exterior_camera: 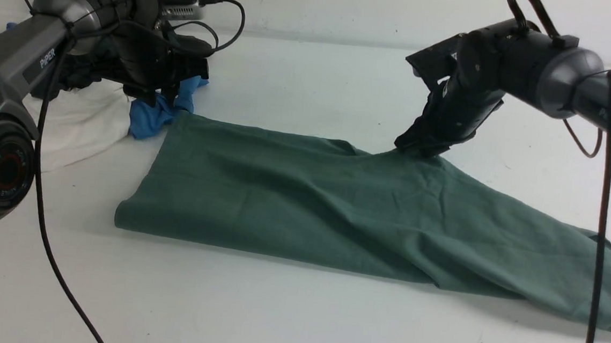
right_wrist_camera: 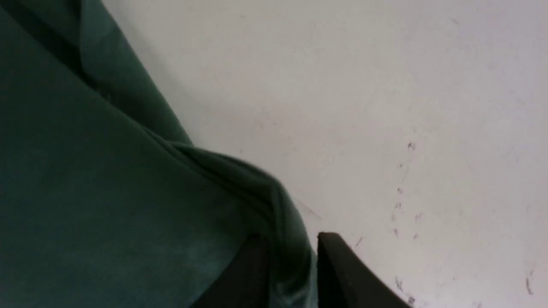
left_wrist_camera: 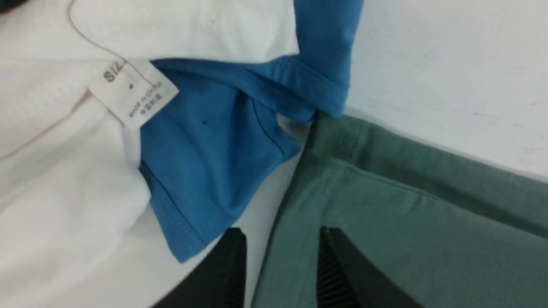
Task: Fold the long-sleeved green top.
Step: Use both arms to drag the lower edge of the fabric forward and fold it over the upper edge, then use the right arm to clamp the right edge of the fabric
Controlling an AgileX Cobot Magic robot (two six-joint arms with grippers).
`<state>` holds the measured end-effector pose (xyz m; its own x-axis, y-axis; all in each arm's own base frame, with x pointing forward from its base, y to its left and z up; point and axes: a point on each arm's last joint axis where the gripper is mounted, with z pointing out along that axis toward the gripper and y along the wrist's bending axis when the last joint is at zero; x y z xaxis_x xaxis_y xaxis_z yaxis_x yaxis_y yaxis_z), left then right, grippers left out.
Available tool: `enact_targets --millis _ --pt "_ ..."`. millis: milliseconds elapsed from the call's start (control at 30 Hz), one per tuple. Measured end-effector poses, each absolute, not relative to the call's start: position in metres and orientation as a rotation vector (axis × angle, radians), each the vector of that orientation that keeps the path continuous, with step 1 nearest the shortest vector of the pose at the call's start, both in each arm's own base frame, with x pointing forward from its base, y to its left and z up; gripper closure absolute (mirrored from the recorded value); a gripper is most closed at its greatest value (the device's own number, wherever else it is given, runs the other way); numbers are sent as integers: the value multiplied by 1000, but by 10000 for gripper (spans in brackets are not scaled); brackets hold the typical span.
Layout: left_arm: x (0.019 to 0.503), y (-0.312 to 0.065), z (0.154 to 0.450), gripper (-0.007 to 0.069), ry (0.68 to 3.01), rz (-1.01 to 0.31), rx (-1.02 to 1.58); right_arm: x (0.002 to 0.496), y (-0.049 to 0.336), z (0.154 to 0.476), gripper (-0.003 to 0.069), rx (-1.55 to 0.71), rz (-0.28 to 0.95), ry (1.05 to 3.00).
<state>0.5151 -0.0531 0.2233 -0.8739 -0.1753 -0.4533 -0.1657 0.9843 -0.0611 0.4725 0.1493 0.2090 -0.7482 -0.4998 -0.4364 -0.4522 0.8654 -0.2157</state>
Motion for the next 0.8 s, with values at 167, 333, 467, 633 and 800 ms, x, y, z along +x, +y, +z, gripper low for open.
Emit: enact_targets --millis 167,333,467,633,800 --pt "512 -52 226 333 2683 -22 -248 468 146 209 333 -649 -145 2611" --pt "493 -61 244 477 2801 -136 -93 444 134 246 298 -613 -192 2721" --pt "486 -72 258 596 2791 -233 71 435 122 272 399 -560 -141 2704" --pt "456 -91 244 629 2894 -270 219 411 57 283 648 -308 -11 2796" --pt "428 -107 211 629 3036 -263 318 388 -2 268 655 -44 -9 2904"
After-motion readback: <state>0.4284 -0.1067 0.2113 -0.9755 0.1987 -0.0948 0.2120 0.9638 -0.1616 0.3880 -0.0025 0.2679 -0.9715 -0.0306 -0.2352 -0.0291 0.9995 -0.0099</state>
